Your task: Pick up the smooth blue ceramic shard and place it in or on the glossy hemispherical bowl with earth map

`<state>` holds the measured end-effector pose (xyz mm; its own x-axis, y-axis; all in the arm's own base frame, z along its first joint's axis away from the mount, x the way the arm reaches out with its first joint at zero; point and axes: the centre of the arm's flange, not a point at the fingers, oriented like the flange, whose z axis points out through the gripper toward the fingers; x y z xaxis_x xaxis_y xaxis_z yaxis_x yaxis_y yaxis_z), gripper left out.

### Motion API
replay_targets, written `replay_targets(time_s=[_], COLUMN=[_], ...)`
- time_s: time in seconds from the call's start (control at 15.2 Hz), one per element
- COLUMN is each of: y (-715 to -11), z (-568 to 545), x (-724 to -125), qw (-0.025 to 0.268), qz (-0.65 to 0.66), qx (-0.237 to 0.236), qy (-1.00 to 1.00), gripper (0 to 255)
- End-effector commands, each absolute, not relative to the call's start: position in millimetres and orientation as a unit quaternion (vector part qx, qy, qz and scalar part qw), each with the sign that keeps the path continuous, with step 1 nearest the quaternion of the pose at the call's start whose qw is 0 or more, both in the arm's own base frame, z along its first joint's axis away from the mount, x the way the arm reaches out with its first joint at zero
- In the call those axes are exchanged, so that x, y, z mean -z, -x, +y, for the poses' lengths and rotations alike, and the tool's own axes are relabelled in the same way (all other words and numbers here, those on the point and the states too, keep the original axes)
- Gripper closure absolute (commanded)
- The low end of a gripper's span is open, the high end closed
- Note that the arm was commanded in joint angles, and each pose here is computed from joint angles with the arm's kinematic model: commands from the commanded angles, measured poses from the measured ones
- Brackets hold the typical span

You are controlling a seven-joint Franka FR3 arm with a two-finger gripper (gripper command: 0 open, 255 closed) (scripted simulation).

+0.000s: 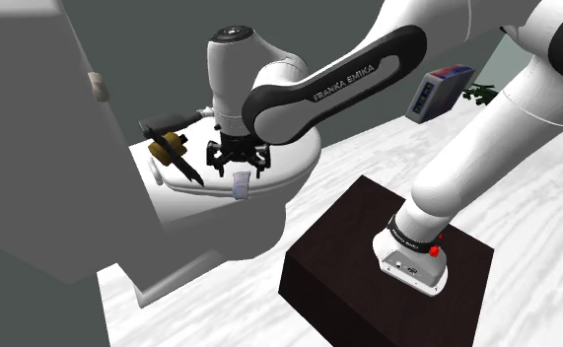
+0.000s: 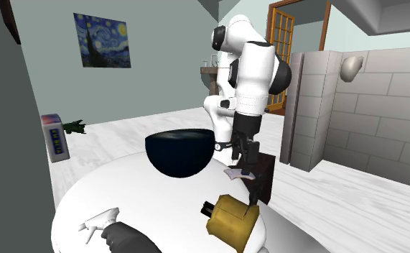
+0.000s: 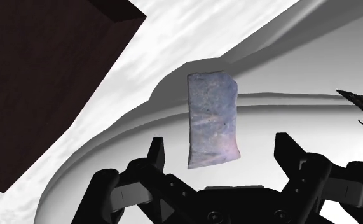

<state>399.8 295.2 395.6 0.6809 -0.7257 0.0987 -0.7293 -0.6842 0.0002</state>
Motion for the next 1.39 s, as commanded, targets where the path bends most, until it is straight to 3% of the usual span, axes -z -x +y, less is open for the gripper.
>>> replay_targets(time_s=[0.0,0.66,0.73,1.32], y=[-399.9,-400.8,-400.8,-400.8], z=[294.0,293.0,293.0,293.0], x=[-384.0,-370.5,-370.5,-370.5], qw=[0.023,0.023,0.023,0.023], qz=[-0.399,-0.399,-0.399,-0.399], qx=[-0.045,-0.045,-0.045,-0.045], qy=[-0.915,-0.915,-0.915,-0.915], gripper=[0,0,255,255])
